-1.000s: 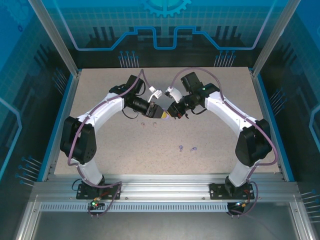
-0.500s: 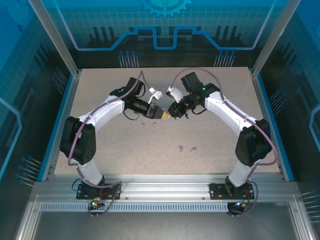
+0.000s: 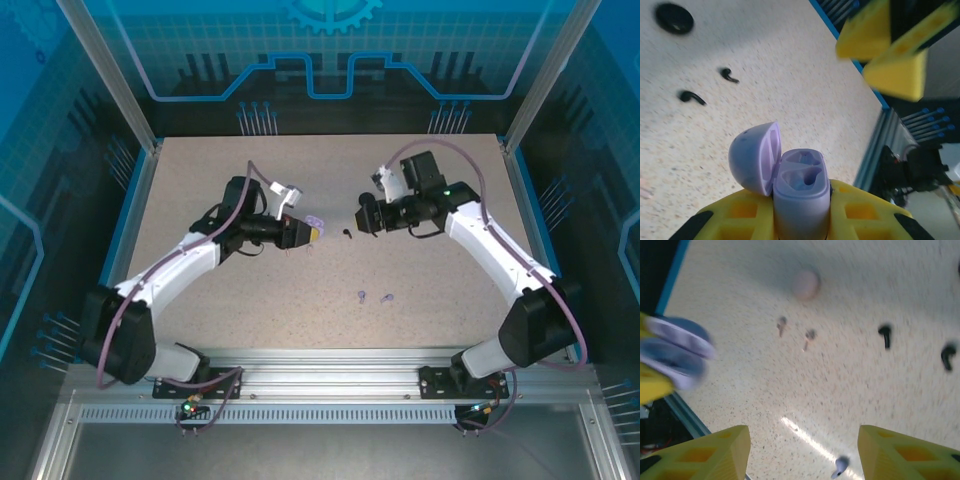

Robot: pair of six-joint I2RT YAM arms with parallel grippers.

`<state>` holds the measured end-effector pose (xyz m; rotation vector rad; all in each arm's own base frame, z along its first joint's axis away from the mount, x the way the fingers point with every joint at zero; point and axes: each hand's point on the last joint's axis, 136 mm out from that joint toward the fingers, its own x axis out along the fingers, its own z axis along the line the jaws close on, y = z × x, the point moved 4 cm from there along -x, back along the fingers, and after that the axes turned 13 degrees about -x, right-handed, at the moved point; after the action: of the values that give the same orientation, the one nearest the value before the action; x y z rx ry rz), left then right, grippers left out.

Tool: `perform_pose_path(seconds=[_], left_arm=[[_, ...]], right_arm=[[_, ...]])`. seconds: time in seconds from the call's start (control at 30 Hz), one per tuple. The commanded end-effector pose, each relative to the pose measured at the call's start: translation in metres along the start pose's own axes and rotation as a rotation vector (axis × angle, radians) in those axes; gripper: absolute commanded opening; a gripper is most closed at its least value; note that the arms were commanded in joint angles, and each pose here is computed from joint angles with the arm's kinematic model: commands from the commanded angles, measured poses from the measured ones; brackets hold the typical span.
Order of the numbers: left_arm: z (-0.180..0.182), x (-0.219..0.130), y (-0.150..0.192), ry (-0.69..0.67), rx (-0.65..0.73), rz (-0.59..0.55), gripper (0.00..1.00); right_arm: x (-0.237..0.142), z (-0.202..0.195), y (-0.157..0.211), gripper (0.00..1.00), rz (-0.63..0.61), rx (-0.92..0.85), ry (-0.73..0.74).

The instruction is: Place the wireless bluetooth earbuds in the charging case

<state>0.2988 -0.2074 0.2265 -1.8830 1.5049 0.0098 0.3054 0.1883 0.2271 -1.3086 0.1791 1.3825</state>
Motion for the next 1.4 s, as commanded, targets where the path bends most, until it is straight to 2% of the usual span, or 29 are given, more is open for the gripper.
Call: perform_pose_path(seconds=[0.0, 0.2, 0.37, 0.77, 1.37], left_arm=[[-0.007, -0.016, -0.026, -0.064, 0.079, -0.244, 0.0], [-0.018, -0.04, -0.036, -0.158, 0.17, -0.476, 0.0], [-0.026, -0.054, -0.039, -0.178, 0.199, -0.562, 0.0], [-0.031, -0.053, -0.035, -0.163, 0.215, -0.578, 0.0], [-0.035, -0.047, -0.03, -0.157, 0.229, -0.567, 0.0]], right_arm=[[0.022, -0.004, 0.038, 0.6, 0.132, 0.182, 0.13], [0.058, -0.003, 0.088, 0.59, 0.33, 0.249, 0.353], [0.079, -0.002, 0.108, 0.57, 0.404, 0.306, 0.464], [0.117, 0.007, 0.139, 0.5, 0.505, 0.368, 0.54], [0.129, -0.001, 0.157, 0.4, 0.54, 0.39, 0.564]])
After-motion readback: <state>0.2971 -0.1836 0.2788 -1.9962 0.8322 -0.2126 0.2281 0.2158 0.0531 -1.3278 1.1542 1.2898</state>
